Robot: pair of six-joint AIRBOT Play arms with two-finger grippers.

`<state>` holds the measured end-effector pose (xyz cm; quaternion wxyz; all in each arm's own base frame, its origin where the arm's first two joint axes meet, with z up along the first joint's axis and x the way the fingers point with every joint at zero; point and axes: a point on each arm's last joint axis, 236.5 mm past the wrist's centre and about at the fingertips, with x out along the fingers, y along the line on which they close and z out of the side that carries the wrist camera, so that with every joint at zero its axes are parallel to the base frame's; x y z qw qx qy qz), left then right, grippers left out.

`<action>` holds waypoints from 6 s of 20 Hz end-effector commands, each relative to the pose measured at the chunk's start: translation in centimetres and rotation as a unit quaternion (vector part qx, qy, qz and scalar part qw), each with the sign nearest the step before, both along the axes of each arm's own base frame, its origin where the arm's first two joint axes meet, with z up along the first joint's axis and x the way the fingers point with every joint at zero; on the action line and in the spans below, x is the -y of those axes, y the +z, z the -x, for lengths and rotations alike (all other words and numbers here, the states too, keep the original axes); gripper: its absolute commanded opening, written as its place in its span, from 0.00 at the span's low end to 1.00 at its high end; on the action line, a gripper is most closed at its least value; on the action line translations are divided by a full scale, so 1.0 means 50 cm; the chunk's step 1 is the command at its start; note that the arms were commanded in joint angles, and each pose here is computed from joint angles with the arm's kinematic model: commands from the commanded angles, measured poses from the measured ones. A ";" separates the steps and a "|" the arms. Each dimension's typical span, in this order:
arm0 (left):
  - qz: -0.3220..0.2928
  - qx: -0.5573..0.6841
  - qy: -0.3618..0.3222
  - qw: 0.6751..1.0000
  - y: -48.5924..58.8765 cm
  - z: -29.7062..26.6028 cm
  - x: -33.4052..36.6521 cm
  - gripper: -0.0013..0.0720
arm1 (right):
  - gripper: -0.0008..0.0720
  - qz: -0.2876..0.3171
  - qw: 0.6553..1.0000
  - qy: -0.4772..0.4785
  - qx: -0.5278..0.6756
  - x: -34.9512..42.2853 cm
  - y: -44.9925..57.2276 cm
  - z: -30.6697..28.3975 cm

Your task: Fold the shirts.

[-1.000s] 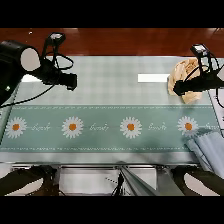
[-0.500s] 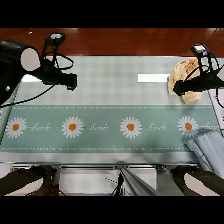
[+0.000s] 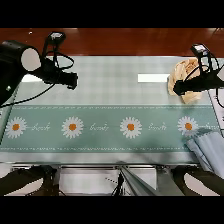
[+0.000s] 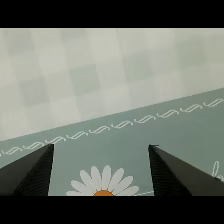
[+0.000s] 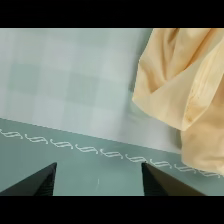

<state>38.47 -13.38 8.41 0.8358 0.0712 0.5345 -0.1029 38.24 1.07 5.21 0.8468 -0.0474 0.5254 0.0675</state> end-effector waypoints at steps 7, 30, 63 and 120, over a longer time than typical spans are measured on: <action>-0.004 0.073 -0.029 0.997 0.006 -0.082 0.015 0.96 | 0.80 0.024 0.971 -0.090 0.220 0.084 0.128 -0.163; -0.016 0.052 -0.001 0.999 0.048 -0.074 -0.035 0.96 | 0.03 -0.029 0.972 -0.210 0.105 0.222 -0.053 -0.225; 0.029 0.090 0.006 0.996 0.338 0.144 -0.084 0.96 | 0.76 0.085 0.933 0.346 -0.043 -0.593 -0.027 0.091; 0.264 0.162 0.114 0.944 0.178 0.019 -0.248 0.05 | 0.04 -0.332 0.941 -0.012 0.069 -0.131 0.138 -0.018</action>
